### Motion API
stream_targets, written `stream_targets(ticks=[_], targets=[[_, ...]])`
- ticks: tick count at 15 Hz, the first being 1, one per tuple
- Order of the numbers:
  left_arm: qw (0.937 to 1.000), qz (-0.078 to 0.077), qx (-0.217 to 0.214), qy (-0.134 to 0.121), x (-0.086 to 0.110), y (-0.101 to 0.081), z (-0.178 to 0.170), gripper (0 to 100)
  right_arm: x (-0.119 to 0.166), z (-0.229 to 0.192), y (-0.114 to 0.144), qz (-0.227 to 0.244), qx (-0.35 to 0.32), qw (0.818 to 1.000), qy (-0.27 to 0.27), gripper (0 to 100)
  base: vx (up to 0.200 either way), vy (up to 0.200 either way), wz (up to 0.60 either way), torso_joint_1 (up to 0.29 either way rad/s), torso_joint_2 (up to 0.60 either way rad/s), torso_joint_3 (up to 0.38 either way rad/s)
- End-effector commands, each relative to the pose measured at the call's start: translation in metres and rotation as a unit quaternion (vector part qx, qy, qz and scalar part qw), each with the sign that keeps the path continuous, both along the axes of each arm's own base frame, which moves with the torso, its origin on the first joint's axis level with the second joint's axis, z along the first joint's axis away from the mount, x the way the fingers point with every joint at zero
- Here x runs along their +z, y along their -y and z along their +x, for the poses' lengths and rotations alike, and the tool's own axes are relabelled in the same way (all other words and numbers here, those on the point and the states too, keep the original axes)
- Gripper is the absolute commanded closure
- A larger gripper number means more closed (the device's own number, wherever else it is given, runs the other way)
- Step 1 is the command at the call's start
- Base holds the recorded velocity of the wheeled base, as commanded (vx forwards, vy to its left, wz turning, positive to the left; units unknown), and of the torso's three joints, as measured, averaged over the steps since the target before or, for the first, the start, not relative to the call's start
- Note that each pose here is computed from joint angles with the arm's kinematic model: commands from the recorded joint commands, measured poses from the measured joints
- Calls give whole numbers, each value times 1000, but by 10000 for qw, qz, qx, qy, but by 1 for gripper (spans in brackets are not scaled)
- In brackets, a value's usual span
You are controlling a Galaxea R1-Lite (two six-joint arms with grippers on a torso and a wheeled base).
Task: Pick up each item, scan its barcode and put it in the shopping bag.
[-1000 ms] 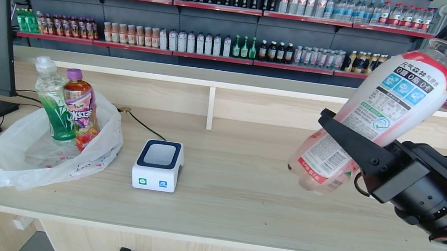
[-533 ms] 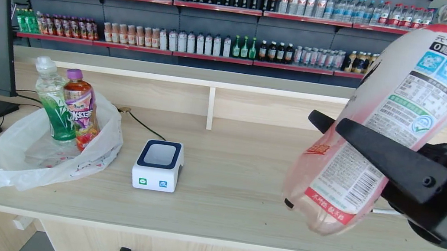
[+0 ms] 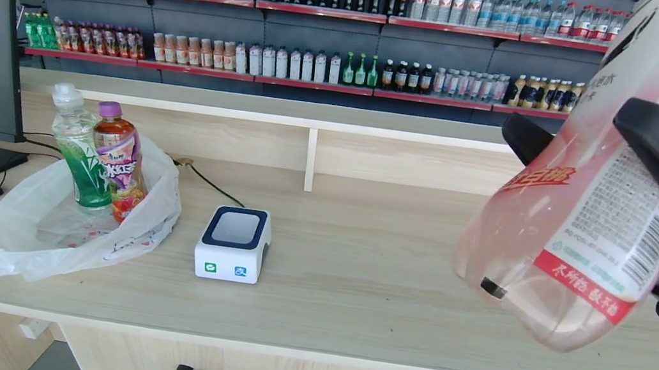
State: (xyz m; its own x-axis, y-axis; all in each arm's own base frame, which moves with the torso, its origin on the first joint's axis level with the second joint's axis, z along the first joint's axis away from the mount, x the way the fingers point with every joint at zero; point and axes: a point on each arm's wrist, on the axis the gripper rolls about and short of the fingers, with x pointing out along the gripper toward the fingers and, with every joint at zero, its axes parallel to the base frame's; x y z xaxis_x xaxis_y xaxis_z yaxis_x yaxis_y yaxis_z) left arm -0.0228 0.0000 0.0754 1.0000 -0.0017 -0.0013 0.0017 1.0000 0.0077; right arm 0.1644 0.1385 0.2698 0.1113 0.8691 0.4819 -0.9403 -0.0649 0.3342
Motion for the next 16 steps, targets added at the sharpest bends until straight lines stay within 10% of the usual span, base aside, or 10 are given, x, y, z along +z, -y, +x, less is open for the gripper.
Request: stream_targets(ticks=[1, 16], targets=[[10000, 0, 1, -1, 0, 0, 0, 0, -2, -1, -3, -41, 46, 10000, 10, 100, 0, 0, 0, 0, 0, 0], [10000, 0, 1, -1, 0, 0, 0, 0, -28, 8, -26, -528, -152, 9980, 317, 100, 0, 0, 0, 0, 0, 0]])
